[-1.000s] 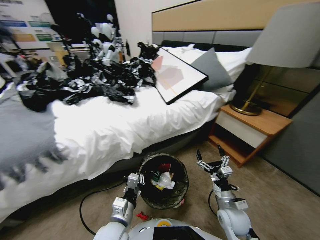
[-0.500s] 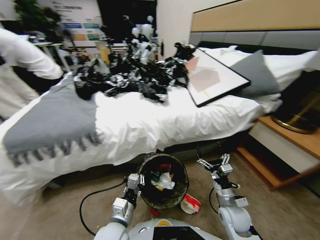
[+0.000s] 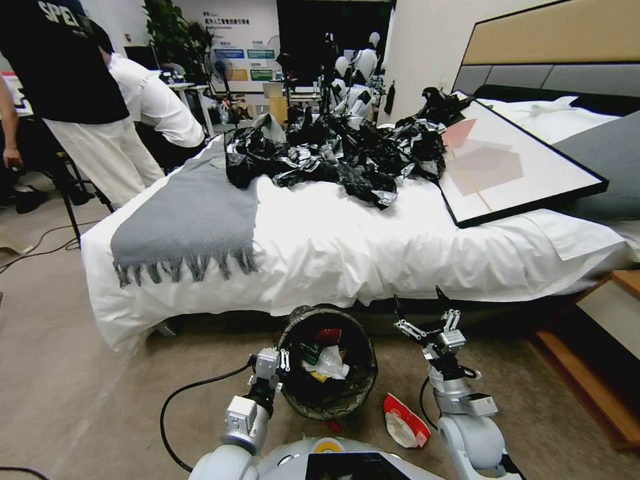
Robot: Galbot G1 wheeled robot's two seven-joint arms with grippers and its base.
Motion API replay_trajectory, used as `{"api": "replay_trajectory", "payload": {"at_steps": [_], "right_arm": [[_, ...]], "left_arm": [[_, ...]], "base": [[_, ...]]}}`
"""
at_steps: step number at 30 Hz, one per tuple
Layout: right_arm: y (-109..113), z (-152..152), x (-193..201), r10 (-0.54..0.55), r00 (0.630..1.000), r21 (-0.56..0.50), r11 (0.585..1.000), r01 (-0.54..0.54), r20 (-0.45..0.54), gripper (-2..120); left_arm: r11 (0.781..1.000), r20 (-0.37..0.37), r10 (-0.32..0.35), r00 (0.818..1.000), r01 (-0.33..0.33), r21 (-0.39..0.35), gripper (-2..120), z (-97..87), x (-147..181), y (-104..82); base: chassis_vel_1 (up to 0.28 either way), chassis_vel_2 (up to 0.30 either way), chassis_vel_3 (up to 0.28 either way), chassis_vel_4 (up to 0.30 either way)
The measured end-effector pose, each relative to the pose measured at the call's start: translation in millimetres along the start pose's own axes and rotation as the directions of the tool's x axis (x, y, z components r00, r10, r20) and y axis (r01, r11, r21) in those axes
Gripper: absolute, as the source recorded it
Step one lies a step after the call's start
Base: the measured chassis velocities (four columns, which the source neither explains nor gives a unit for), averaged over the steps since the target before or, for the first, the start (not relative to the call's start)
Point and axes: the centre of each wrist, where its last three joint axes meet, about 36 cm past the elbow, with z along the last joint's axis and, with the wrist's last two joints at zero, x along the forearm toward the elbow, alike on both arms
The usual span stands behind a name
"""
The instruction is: Pick up the trash bin, then pick up the garbage from the floor and place it into the trash bin.
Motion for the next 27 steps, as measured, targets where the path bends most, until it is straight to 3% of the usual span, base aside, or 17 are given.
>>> {"api": "replay_trajectory", "payload": {"at_steps": [27], "right_arm": [[0.2, -0.9, -0.5, -0.012, 1.000, 0.012, 1.000, 0.012, -0.019, 100]], "left_arm": [[1.000, 0.010, -0.002, 1.000, 0.002, 0.000, 1, -3.1, -0.4, 2.0]], "base": [[0.000, 0.000, 0.000, 0.000]]}}
